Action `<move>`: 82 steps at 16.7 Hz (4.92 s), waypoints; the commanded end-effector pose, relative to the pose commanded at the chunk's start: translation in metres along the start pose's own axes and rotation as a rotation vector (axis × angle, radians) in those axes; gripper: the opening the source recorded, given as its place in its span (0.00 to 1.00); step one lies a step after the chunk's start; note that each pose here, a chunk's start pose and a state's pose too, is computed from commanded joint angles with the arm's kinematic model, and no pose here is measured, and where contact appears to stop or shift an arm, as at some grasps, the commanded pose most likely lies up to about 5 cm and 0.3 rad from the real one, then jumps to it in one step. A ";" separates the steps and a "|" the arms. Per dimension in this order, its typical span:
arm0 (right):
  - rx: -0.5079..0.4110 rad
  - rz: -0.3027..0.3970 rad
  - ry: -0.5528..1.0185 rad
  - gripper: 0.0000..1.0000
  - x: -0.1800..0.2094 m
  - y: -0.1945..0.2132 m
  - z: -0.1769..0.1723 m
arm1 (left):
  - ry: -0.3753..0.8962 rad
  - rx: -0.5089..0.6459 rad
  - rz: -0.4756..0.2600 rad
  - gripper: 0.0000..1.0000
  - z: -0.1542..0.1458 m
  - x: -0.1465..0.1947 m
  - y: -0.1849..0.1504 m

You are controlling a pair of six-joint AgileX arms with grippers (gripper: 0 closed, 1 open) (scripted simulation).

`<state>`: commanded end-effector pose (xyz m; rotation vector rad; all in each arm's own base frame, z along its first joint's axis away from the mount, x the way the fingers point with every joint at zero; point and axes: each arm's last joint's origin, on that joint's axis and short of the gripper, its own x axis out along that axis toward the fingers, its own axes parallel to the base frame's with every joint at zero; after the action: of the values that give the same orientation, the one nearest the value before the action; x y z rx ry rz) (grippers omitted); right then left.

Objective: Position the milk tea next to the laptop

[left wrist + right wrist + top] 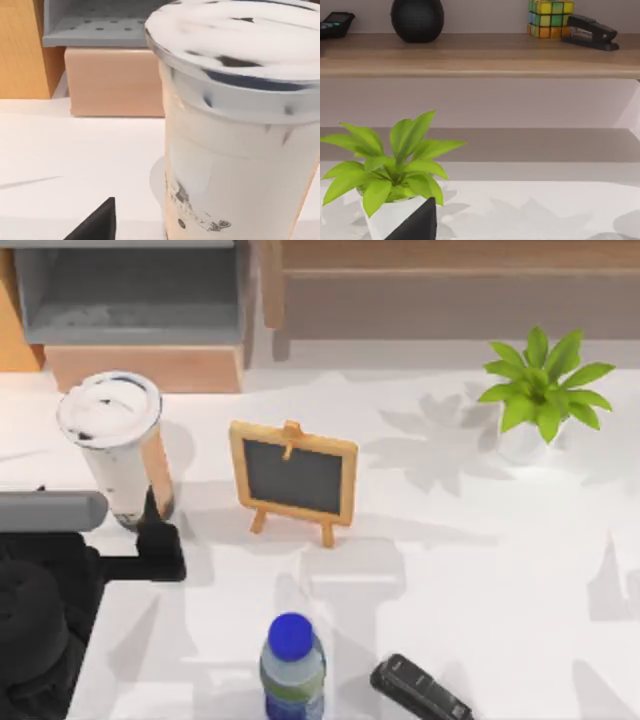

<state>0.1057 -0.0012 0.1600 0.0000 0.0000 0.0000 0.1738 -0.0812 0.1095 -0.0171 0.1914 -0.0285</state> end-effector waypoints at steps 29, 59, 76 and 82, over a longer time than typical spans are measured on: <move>0.000 0.000 0.000 1.00 0.000 0.000 0.000 | 0.007 0.006 0.002 0.55 -0.007 0.081 -0.005; 0.000 0.000 0.000 1.00 0.000 0.000 0.000 | -0.042 -0.004 -0.001 0.00 0.013 0.082 -0.004; 0.000 0.000 0.000 1.00 0.000 0.000 0.000 | -0.213 0.016 0.014 0.00 0.074 0.057 0.084; 0.000 0.000 0.000 1.00 0.000 0.000 0.000 | -0.114 0.025 0.009 0.00 0.058 0.037 0.108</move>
<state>0.1057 -0.0012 0.1600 0.0000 0.0000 0.0000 0.2242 0.0269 0.1572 0.0071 0.0768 -0.0208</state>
